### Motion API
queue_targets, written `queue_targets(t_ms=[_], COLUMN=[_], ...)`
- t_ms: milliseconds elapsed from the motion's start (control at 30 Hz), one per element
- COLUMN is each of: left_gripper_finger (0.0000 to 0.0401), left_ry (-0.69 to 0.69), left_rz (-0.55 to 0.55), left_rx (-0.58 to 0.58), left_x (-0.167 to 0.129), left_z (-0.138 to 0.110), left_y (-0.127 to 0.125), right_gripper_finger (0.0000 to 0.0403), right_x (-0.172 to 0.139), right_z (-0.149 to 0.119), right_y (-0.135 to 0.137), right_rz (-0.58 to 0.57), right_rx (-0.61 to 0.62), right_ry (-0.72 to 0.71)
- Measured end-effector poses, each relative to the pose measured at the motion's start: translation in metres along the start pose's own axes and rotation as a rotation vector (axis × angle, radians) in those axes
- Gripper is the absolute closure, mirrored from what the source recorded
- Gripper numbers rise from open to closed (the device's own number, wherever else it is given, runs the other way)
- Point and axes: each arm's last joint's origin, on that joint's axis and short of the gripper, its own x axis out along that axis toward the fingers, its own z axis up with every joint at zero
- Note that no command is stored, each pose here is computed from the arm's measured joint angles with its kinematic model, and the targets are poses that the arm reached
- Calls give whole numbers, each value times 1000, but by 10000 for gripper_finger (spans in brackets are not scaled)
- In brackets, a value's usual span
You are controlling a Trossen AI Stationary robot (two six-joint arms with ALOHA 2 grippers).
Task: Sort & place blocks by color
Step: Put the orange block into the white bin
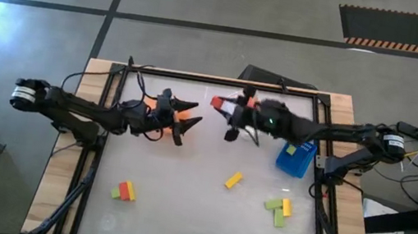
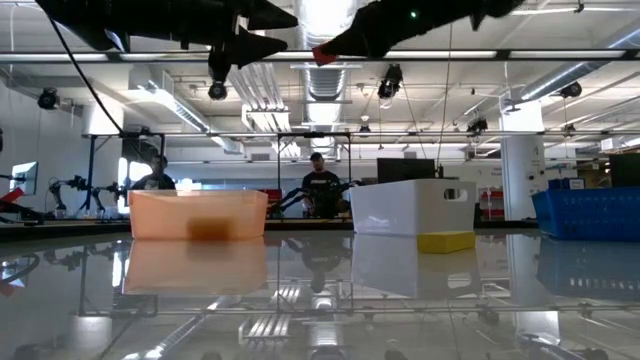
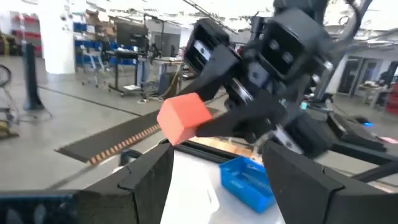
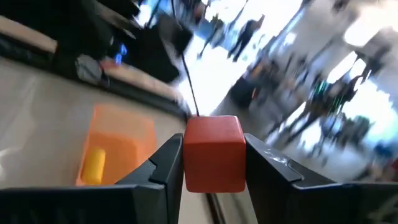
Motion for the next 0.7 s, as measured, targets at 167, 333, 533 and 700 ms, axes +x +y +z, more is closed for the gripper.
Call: queue_targets(t_ms=[167, 333, 533, 700], left_gripper_finger=[171, 170, 170, 170], left_ry=[-8, -3, -2, 7], left_rz=[23, 58, 171, 273], left_rx=[49, 64, 167, 260], left_x=[-5, -12, -14, -14], left_z=[4, 4, 3, 3], left_y=[6, 16, 22, 25], right_gripper_finger=[280, 280, 279, 279], right_x=[2, -2, -6, 2], right_z=[17, 17, -3, -37], right_y=[-43, -82, -116, -122], right_rz=[33, 12, 50, 103], right_rx=[101, 196, 463, 649], right_ry=[243, 423, 651, 884])
